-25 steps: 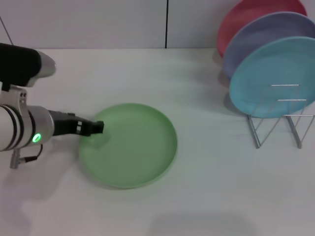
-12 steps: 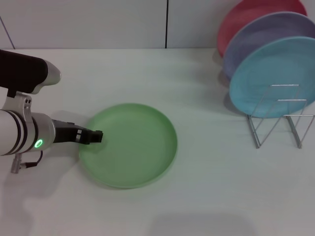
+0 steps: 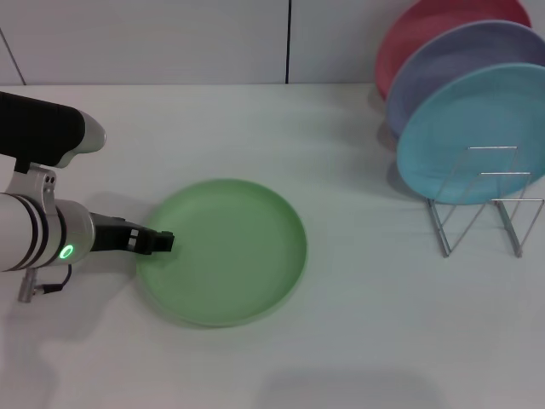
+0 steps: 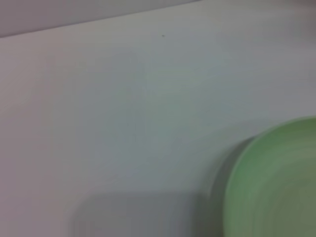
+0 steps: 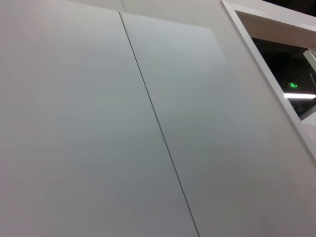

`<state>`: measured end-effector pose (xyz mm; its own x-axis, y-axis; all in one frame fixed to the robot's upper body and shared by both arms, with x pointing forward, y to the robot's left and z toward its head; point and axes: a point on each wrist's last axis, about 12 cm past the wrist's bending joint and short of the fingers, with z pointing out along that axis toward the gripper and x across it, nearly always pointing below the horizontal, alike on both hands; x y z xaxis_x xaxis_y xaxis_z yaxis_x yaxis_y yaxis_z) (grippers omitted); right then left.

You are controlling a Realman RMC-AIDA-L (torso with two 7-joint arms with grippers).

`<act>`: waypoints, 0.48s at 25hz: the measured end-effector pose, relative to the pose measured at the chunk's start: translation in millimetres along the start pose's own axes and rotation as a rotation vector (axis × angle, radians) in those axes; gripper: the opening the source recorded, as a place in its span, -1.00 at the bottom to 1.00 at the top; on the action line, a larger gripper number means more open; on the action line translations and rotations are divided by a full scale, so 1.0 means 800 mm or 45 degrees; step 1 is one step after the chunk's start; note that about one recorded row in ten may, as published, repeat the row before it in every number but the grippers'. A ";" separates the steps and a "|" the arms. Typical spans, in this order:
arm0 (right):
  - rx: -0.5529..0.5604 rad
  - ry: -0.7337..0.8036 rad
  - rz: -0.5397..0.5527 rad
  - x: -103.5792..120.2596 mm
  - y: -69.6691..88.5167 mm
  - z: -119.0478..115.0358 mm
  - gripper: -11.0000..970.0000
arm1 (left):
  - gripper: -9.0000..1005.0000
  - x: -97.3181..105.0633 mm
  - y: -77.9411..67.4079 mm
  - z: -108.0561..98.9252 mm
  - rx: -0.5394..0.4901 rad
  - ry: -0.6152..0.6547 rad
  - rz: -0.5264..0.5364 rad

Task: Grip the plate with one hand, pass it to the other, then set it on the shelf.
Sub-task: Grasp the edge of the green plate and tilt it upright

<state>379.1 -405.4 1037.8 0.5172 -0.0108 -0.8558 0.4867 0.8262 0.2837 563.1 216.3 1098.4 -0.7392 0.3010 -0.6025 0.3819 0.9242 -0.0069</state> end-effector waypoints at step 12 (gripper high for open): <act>-0.011 0.005 0.002 0.000 0.001 0.000 0.68 | 0.52 0.000 0.005 0.002 -0.024 0.008 0.002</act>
<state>379.3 -404.6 1037.6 0.5148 -0.0074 -0.8573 0.4799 0.8311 0.2810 565.4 219.6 1097.4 -0.7419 0.3037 -0.5978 0.3726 0.9280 0.0090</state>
